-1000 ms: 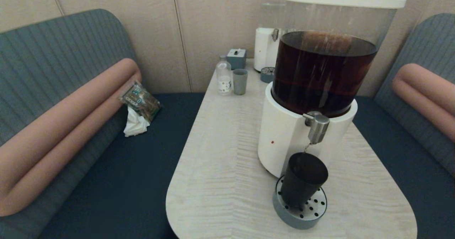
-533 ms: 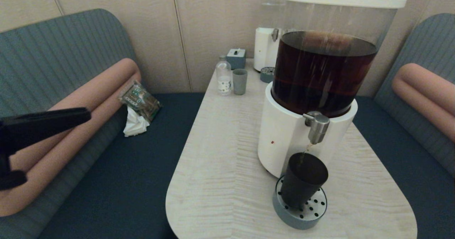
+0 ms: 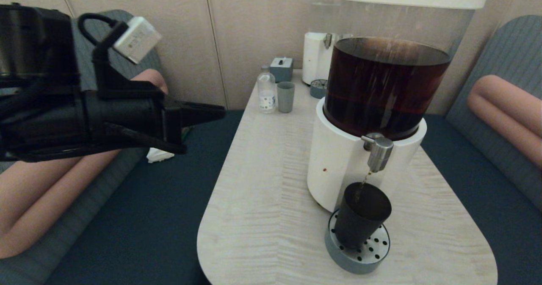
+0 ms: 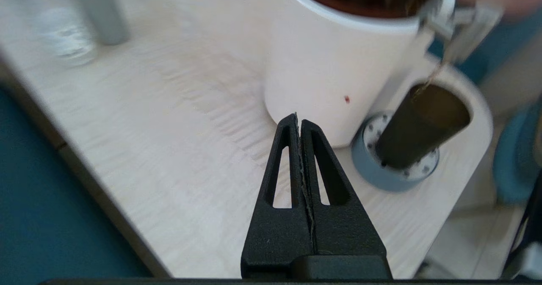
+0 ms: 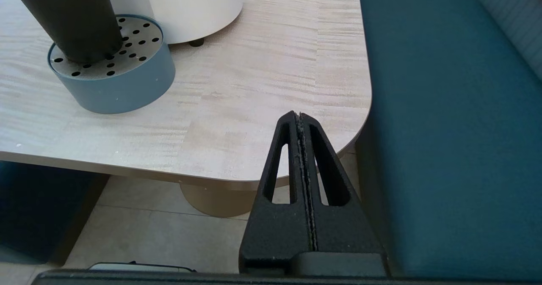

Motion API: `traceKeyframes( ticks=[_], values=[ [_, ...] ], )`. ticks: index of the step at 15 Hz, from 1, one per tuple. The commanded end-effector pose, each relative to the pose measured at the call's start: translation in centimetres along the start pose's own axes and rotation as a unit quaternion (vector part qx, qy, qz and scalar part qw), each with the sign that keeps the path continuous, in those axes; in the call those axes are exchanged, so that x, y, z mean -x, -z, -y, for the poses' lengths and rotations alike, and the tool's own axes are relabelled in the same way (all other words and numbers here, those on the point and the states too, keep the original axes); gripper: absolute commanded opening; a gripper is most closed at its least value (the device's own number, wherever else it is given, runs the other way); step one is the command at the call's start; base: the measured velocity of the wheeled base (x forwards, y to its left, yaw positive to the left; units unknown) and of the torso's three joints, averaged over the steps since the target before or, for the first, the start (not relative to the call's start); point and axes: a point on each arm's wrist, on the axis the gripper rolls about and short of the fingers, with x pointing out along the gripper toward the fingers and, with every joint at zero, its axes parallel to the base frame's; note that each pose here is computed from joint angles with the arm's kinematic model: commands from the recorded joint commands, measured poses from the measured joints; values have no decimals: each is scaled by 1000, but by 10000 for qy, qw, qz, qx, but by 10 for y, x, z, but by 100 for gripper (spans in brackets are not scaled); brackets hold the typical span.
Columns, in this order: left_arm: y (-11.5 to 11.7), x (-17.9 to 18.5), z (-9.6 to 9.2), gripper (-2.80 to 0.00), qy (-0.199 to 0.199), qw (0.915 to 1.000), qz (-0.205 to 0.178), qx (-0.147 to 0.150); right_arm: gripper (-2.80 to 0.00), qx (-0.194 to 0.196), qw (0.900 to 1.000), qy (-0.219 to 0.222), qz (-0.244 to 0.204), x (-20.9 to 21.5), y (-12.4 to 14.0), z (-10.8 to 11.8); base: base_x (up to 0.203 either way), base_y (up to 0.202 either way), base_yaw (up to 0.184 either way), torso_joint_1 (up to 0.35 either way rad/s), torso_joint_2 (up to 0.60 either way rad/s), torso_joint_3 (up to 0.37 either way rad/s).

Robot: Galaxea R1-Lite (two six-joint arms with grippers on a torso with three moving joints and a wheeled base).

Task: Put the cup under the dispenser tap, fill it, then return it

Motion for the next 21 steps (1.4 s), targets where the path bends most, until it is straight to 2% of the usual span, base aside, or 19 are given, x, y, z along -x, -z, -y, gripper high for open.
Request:
traceKeyframes(
  ticks=[1, 5, 8, 12, 17, 21],
  values=[
    [7, -38, 10, -280, 322, 9989, -329, -114, -280, -4, 10000, 0, -5, 0, 0, 0, 0, 0, 0, 0, 0, 0],
    [-7, -74, 39, -280, 319, 9977, -319, -512, -280, 4, 10000, 0, -5, 0, 0, 0, 0, 0, 0, 0, 0, 0],
    [-10, -99, 60, -280, 245, 9968, -346, -672, -280, -4, 10000, 0, -5, 0, 0, 0, 0, 0, 0, 0, 0, 0],
    [-8, -124, 74, -280, 127, 9952, -322, -912, -280, 1, 10000, 0, 0, 0, 0, 0, 0, 0, 0, 0, 0, 0],
    [2, -142, 86, -280, 225, 9946, -336, -951, -280, 4, 10000, 0, 3, 0, 0, 0, 0, 0, 0, 0, 0, 0],
    [0, -150, 90, -280, 277, 9944, -249, -985, -280, -2, 10000, 0, -5, 0, 0, 0, 0, 0, 0, 0, 0, 0]
  ],
)
